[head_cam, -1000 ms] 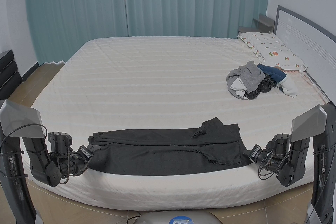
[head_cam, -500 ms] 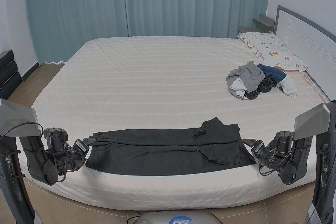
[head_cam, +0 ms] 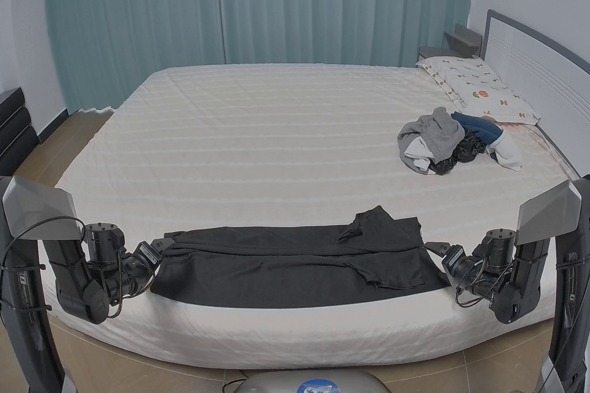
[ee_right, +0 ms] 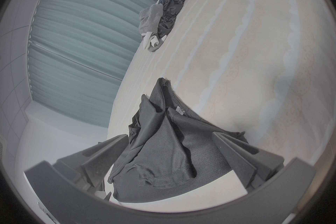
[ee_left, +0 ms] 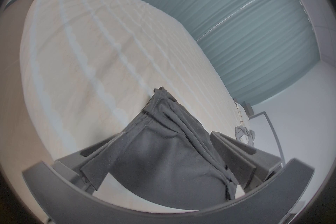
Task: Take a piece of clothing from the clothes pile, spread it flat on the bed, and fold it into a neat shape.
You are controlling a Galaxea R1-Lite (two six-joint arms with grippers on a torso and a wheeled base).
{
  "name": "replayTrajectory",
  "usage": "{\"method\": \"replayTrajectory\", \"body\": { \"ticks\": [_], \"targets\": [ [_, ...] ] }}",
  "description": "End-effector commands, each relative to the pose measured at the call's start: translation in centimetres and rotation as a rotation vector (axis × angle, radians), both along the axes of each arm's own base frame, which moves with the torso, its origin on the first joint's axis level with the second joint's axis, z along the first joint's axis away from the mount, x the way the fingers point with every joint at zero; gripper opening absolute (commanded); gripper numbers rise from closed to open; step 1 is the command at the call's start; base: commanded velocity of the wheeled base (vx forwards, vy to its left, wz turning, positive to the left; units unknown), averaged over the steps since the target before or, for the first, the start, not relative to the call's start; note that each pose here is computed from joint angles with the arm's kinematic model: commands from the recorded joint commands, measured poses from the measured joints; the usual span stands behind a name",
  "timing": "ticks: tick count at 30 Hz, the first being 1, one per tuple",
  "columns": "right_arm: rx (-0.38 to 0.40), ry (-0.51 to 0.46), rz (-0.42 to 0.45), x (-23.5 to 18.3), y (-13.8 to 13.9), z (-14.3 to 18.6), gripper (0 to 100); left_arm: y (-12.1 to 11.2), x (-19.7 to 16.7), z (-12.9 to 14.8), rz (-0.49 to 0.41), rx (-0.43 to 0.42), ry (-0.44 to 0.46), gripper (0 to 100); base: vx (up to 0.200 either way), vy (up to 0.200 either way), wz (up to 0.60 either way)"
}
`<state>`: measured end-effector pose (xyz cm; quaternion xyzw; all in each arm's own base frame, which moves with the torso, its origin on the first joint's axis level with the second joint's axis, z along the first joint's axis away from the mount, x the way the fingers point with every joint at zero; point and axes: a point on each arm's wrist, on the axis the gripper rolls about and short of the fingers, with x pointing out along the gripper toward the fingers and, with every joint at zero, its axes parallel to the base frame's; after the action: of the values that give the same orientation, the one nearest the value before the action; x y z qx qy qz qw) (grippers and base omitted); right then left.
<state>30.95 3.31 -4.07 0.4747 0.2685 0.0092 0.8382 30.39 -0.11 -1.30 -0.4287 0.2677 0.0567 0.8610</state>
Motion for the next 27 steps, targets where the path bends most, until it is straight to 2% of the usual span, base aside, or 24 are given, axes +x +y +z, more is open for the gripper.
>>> {"method": "replayTrajectory", "body": {
  "ticks": [1,6,12,13,17,18,20,27],
  "targets": [
    [0.0,-0.008,0.003,0.1,0.1,0.0,100,-0.2,0.7,-1.5,-0.033,0.046,0.014,100,0.0,0.0,0.0],
    [0.0,-0.008,0.003,0.1,0.1,0.0,100,-0.2,0.6,-2.0,-0.064,0.092,0.022,100,0.0,0.0,0.0],
    [-0.002,-0.007,0.006,0.1,0.2,0.0,100,-0.3,0.6,-2.2,-0.067,0.094,0.026,100,0.0,0.0,0.0],
    [-0.002,-0.007,0.006,0.1,0.2,0.0,100,-0.4,0.6,-2.3,-0.071,0.095,0.03,0,0.0,0.0,0.0],
    [-0.002,-0.007,0.006,0.0,0.2,0.0,100,-0.4,0.0,-2.8,-0.092,0.141,0.055,0,0.0,0.0,0.0],
    [-0.003,-0.002,0.006,-0.1,0.2,-0.1,100,-0.2,-0.9,-3.3,-0.095,0.193,0.094,0,0.0,0.0,0.0],
    [-0.003,-0.002,0.008,-0.1,0.2,-0.1,100,-0.2,-1.3,-3.6,-0.089,0.22,0.11,0,0.0,0.0,0.0],
    [-0.004,-0.003,0.006,-0.1,0.2,-0.1,100,0.0,-1.9,-3.7,-0.077,0.237,0.096,0,0.0,0.0,0.0]
  ]
}}
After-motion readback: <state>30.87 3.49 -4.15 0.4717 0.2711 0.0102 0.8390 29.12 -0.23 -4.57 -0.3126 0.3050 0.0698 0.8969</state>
